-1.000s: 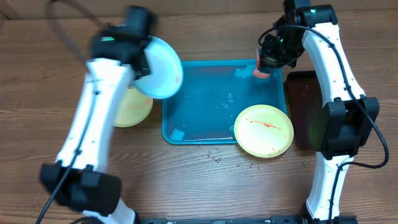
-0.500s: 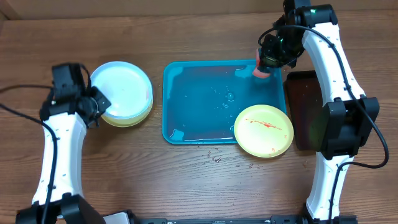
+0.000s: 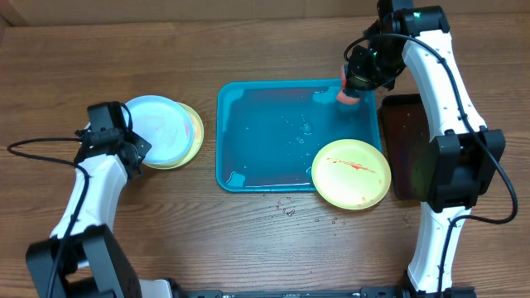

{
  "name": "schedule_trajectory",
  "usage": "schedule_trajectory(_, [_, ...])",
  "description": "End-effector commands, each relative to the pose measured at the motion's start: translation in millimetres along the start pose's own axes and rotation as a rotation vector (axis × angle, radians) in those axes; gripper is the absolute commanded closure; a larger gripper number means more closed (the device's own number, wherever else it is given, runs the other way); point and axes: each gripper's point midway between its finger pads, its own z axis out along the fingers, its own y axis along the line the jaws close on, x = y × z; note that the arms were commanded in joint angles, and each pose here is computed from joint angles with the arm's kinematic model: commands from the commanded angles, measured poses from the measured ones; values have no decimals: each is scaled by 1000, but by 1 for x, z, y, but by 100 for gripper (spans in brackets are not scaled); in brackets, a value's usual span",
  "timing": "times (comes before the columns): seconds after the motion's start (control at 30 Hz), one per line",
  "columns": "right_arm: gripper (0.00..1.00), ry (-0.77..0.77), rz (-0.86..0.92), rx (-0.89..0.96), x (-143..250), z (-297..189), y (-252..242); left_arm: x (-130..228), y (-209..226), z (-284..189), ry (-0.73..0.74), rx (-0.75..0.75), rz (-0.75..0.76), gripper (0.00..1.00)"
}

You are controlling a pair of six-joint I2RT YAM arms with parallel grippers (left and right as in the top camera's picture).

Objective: Clean dirty plates on tray and stack at the side
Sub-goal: 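Carry the white plate left and set it on the yellow plate, then release the white plate and move the left gripper to the yellow plate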

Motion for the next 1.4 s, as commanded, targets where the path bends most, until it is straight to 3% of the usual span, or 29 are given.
schedule_trajectory(0.0, [96,-45,-26,-24,-3,-18,11,8,8,18,23,-47,-19,96])
schedule_trajectory(0.07, [96,-45,-27,-24,-3,-18,11,17,4,24,63,-31,10,94])
schedule_trajectory(0.23, [96,-45,-27,-24,-3,-18,11,36,-24,18,172,137,157,53])
schedule_trajectory(0.33, [96,-45,-27,-24,-3,-18,11,26,-36,7,161,182,194,41])
schedule_trajectory(0.53, [96,-45,-27,-24,-3,-18,11,-2,-70,-39,103,261,349,39])
schedule_trajectory(0.7, [96,-45,-27,-24,-3,-18,11,10,-112,-80,109,331,516,40])
schedule_trajectory(0.9, [96,-45,-27,-24,-3,-18,11,100,-190,-122,285,649,636,38])
schedule_trajectory(1.17, [96,-44,-27,-23,-3,-17,11,229,-248,-128,446,793,835,37])
schedule_trajectory(1.37, [96,-34,-22,-19,0,-17,10,292,-258,-119,505,816,942,38])
